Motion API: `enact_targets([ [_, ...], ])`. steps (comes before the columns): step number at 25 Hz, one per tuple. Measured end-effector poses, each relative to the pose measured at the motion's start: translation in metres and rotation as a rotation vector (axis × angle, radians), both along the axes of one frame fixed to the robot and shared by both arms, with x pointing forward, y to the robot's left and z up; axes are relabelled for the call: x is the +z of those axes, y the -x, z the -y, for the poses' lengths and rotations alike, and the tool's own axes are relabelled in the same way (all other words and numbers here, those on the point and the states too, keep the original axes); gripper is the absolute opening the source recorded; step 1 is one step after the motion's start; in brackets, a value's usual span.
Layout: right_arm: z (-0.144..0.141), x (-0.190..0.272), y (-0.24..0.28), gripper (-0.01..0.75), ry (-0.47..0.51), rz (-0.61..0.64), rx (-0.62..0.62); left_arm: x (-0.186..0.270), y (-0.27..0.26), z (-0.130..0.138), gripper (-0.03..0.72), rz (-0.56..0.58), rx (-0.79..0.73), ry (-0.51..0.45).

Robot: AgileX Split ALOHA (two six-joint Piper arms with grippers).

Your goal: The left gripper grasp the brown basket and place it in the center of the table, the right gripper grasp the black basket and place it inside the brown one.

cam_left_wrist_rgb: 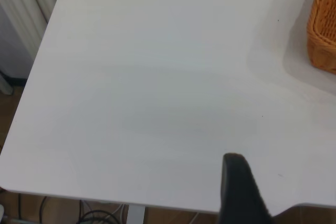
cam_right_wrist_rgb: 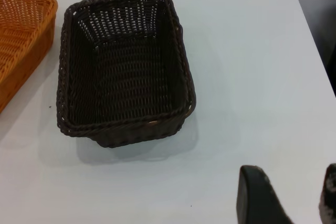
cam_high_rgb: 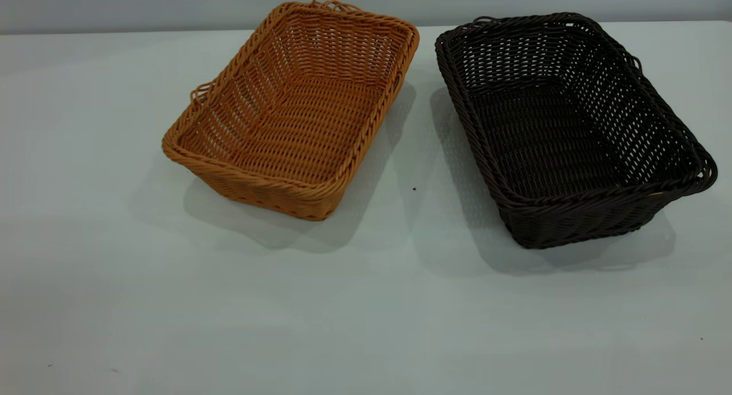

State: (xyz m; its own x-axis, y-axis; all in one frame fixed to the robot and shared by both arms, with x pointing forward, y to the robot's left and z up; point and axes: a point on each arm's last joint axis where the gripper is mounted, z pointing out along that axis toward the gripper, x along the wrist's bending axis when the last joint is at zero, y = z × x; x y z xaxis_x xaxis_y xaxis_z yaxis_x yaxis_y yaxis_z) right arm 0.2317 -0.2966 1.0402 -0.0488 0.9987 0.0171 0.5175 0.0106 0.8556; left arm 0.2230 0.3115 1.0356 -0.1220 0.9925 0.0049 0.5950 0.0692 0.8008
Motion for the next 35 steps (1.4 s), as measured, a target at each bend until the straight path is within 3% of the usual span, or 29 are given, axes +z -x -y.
enact_targets([
  [25,0.001,0.000,0.000,0.243,0.000,0.001,-0.007,0.001,0.000,-0.004,0.383,-0.002,0.026,-0.037],
  [28,-0.001,0.001,-0.006,0.288,-0.003,-0.038,0.007,0.006,-0.010,-0.006,0.383,-0.019,0.045,-0.050],
  [35,-0.016,0.005,-0.056,0.525,-0.039,-0.227,0.165,0.019,-0.085,-0.002,0.385,-0.085,0.005,-0.055],
])
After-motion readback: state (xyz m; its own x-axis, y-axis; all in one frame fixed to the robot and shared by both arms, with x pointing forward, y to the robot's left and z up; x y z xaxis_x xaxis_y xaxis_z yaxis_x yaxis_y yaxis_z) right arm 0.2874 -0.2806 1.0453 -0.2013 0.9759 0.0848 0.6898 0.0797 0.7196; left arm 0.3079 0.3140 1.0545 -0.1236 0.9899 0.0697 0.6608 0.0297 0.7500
